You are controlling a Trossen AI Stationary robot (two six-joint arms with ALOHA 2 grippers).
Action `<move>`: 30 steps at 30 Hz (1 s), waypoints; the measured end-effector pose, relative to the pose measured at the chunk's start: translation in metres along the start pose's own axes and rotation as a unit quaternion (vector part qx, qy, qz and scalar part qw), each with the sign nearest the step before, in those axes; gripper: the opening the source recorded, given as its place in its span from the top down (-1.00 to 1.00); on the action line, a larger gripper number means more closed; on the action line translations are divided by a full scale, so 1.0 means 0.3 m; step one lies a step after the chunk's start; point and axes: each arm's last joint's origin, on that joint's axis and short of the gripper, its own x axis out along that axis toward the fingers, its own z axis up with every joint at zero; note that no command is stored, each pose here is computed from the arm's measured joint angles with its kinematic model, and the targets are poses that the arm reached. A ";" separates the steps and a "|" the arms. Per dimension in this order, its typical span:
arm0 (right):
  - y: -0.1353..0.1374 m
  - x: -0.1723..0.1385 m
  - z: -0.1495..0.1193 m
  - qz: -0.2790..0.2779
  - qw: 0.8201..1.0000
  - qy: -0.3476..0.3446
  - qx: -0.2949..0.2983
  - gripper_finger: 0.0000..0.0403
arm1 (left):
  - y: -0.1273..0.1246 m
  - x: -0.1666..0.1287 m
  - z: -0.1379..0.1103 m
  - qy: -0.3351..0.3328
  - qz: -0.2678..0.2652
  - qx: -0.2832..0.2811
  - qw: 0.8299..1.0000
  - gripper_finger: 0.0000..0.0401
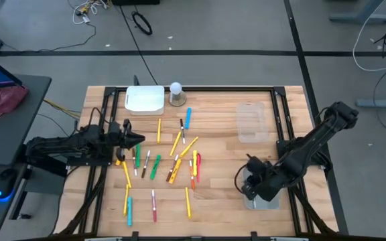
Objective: Pick & Place Markers
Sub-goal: Put the green highlighter into the white bin
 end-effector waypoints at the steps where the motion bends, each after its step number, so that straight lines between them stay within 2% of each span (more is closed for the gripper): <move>1: 0.011 -0.008 0.015 0.018 0.998 -0.038 -0.038 0.90 | -0.004 0.000 0.008 -0.012 -0.009 -0.002 1.000 0.78; 3: 0.037 -0.019 0.051 0.038 0.984 -0.133 -0.116 0.90 | -0.014 0.000 0.023 -0.033 -0.026 0.001 0.999 0.78; 6: 0.080 -0.018 0.095 0.023 0.944 -0.255 -0.209 0.90 | -0.028 0.008 0.030 -0.046 -0.040 0.015 0.998 0.78; 9: 0.105 0.010 0.137 0.006 0.913 -0.313 -0.261 0.90 | -0.039 0.024 0.026 -0.046 -0.024 0.022 0.998 0.78; 11: 0.111 0.037 0.169 0.006 0.903 -0.337 -0.266 0.90 | -0.047 0.038 0.015 -0.037 -0.010 0.020 0.999 0.78; 15: 0.083 0.121 0.222 -0.020 0.900 -0.353 -0.255 0.90 | -0.070 0.071 -0.003 0.009 0.022 0.020 1.000 0.78; 21: -0.002 0.280 0.261 -0.034 0.911 -0.349 -0.217 0.76 | -0.153 0.151 0.061 0.108 0.077 0.039 0.990 0.88; 25: -0.048 0.359 0.273 -0.024 0.912 -0.362 -0.193 0.55 | -0.217 0.213 0.101 0.205 0.120 0.034 0.971 0.92; 30: -0.088 0.408 0.280 -0.019 0.909 -0.379 -0.172 0.28 | -0.271 0.288 0.092 0.313 0.164 0.013 0.935 0.92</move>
